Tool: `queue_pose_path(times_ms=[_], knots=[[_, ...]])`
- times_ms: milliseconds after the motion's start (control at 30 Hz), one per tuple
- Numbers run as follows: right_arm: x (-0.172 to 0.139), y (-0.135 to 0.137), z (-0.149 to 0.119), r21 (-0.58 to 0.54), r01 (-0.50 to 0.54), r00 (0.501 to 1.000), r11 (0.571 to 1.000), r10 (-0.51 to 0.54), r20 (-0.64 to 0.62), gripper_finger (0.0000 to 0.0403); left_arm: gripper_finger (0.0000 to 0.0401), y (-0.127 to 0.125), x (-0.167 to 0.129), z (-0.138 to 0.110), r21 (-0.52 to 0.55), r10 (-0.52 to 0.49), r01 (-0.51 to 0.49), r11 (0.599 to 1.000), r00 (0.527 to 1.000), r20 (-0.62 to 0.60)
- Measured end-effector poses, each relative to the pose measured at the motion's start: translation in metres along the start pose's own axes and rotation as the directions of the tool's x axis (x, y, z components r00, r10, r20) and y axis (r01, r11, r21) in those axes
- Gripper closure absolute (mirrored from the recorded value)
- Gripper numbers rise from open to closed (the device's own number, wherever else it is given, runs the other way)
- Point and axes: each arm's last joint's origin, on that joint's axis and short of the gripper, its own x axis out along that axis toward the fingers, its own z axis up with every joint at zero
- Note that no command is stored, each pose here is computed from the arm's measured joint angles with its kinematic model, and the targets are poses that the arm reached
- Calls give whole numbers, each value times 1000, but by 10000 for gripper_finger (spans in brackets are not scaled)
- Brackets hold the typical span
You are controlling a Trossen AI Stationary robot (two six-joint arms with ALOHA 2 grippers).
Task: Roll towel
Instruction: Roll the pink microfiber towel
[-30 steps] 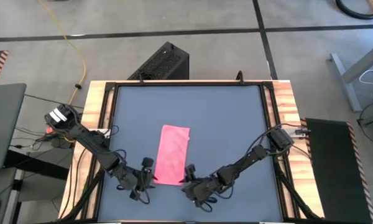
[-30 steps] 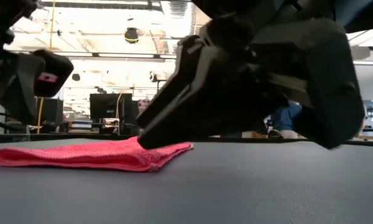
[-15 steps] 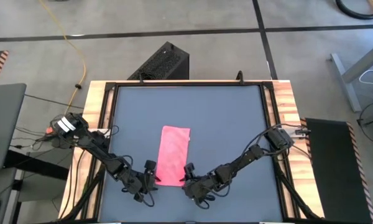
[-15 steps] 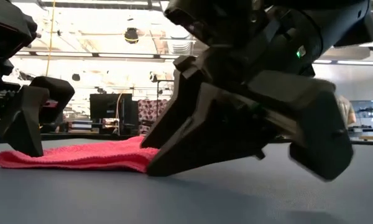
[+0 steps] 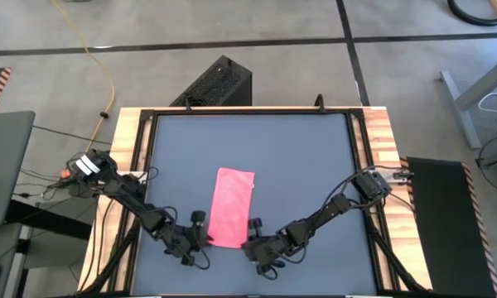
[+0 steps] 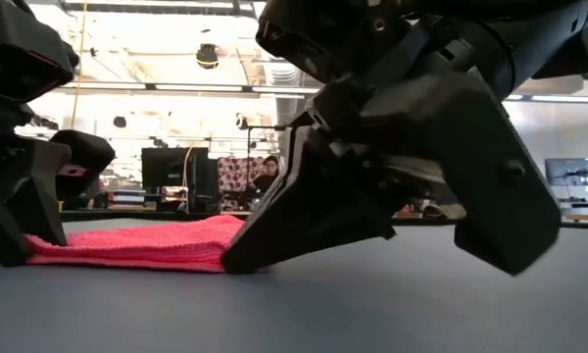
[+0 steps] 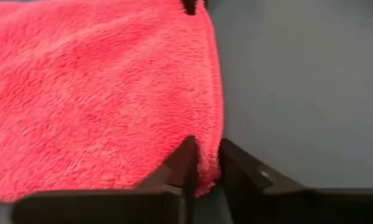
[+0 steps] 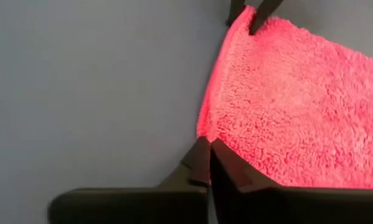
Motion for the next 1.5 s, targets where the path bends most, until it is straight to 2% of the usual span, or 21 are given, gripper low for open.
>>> queue_pose_path(times_ms=[67,133,200,267,400,533,633,867,967,1000,1167,1300,1400,1500], knots=[[-2,-1,1,40,-1,1000,999,1,0,391,381,1,0,0,-21,0,0,1000,1000,-3],[-4,-2,4,102,-11,1000,995,11,6,387,394,2,1,0,-40,-19,18,999,1000,-10],[-8,-5,6,172,-25,1000,985,25,2,378,396,1,1,3,-59,-70,70,996,998,-3],[-11,-8,10,251,-57,998,966,57,8,373,399,0,0,9,-85,-164,164,983,986,9],[-18,-12,19,396,-155,988,905,153,38,378,400,2,-9,20,-140,-288,288,947,957,20],[-20,-10,22,536,-234,968,811,245,53,382,401,8,-17,32,-215,-372,374,902,927,49],[-21,-8,22,589,-265,956,764,287,58,378,401,11,-18,35,-269,-382,383,884,922,59],[-22,-5,21,596,-282,948,752,314,52,347,401,11,-19,29,-381,-394,368,848,919,9],[-22,-5,21,647,-276,946,711,321,50,331,401,9,-20,28,-440,-399,358,824,917,-1],[-21,-7,22,645,-281,945,711,324,54,326,401,8,-20,28,-457,-402,355,815,916,-4],[-21,-9,23,440,-306,948,844,310,66,303,401,11,-19,22,-497,-382,318,808,924,-30],[-27,9,26,102,-315,945,944,302,125,293,401,14,-18,23,-512,-378,308,802,925,-35],[-28,25,26,-133,-227,950,965,250,188,286,401,18,-16,23,-537,-365,284,794,930,-49],[-26,30,28,-180,-102,952,978,148,267,278,401,21,-15,23,-547,-368,280,789,928,-57]])
